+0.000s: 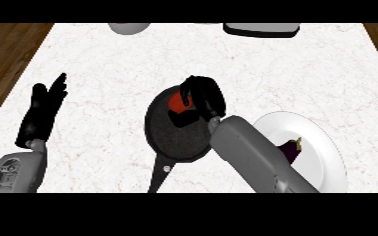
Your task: Pick the bell pepper from the plate and place it in the pan
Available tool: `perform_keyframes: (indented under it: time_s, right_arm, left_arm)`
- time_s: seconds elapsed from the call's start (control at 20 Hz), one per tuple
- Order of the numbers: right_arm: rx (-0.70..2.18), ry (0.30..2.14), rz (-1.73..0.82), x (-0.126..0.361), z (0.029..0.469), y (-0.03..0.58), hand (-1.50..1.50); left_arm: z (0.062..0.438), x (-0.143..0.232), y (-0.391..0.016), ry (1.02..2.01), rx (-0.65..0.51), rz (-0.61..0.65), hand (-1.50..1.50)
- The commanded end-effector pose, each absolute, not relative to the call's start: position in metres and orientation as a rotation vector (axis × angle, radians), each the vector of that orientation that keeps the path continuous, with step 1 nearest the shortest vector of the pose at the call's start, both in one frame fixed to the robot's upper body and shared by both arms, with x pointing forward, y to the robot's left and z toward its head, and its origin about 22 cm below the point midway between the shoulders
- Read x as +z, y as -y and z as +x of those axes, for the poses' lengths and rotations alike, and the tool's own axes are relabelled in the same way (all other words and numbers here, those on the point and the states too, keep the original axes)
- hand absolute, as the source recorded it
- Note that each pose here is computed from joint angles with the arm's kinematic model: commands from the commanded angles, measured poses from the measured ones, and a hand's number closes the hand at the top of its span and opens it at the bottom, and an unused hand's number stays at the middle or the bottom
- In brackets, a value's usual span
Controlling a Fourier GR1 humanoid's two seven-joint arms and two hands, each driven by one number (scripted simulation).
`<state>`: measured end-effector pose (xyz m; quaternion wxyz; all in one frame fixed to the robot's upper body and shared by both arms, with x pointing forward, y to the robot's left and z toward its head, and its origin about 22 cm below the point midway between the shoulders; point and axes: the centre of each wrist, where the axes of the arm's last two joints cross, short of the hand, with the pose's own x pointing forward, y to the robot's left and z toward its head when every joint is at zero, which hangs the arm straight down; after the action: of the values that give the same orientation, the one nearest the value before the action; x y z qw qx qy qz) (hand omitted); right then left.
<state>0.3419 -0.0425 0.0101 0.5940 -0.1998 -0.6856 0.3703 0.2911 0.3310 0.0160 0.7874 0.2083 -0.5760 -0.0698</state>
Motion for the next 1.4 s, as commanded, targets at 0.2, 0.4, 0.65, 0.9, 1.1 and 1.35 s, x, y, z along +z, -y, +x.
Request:
perform_keyframes:
  time_s: [0.2, 0.4, 0.65, 0.9, 1.1, 1.35]
  right_arm:
    - [0.779, 1.543, -0.342, -0.013, 0.342, 0.045, -1.50]
    - [0.748, 1.569, -0.314, -0.016, 0.336, 0.040, -1.50]
    - [0.598, 1.667, -0.259, -0.003, 0.340, 0.034, -1.50]
    - [0.442, 1.740, -0.281, -0.010, 0.342, 0.043, -1.50]
    - [0.315, 1.720, -0.280, -0.010, 0.349, 0.049, -1.50]
    - [0.234, 1.722, -0.313, -0.012, 0.368, 0.069, -1.50]
  left_arm:
    - [0.298, 0.016, -0.314, 1.266, -0.204, 0.437, 0.00]
    - [0.310, 0.031, -0.317, 1.267, -0.208, 0.416, 0.00]
    - [0.302, 0.017, -0.313, 1.258, -0.206, 0.430, 0.00]
    - [0.307, 0.025, -0.320, 1.263, -0.189, 0.439, 0.00]
    - [0.293, 0.018, -0.339, 1.237, -0.160, 0.463, 0.00]
    - [0.286, 0.012, -0.349, 1.211, -0.111, 0.470, 0.00]
